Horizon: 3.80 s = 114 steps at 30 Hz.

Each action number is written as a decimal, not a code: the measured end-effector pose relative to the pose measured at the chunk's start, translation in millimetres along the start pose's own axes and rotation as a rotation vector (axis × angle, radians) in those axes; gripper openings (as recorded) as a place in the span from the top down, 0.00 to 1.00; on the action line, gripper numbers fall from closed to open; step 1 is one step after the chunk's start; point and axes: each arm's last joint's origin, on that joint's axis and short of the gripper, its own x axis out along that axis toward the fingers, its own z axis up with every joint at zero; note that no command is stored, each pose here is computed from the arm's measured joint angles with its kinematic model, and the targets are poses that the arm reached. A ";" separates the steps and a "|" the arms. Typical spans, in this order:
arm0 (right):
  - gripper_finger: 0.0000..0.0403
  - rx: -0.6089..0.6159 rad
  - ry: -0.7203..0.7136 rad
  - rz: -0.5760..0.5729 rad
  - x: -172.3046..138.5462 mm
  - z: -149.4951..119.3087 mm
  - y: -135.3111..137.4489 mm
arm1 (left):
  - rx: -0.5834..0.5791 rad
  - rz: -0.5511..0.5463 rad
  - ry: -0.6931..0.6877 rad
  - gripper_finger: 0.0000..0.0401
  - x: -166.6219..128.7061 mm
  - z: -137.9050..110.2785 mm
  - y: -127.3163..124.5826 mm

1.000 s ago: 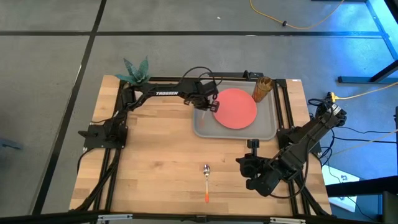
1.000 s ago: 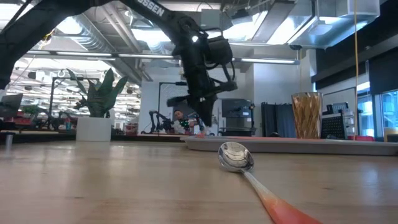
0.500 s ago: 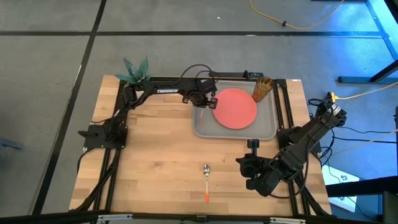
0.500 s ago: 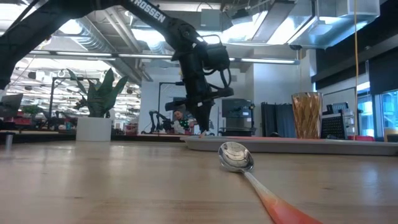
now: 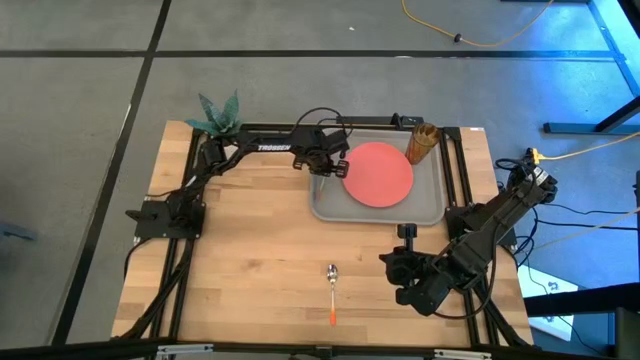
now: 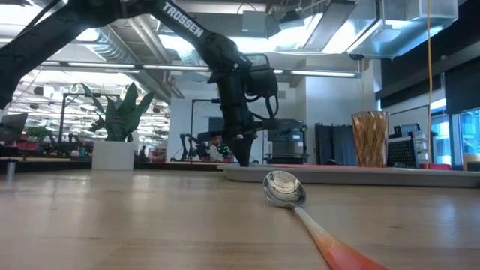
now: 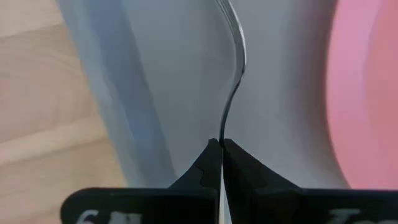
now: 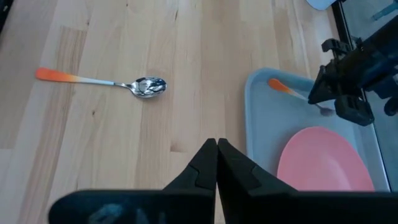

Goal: Pick and place plate/cup/fork/spoon on tray
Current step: Put the orange fork on the gray serving tray to the left of the pink plate

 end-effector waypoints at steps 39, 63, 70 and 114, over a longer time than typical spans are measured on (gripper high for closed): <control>0.98 0.024 0.004 -0.001 -0.1 -0.5 -0.3 | -0.001 0.002 0.017 0.90 4.0 -6.9 -3.6; 0.98 0.025 0.003 -0.002 -0.3 -0.5 -0.1 | 0.257 0.002 -0.208 0.90 -72.0 -27.7 -25.2; 0.98 0.069 0.002 -0.006 1.8 1.4 -2.4 | 0.567 -0.045 -0.362 0.90 -145.0 -81.9 -47.4; 0.80 -0.508 0.111 0.033 205.1 15.3 -191.3 | 0.815 0.098 -0.438 0.90 -288.9 -302.1 34.1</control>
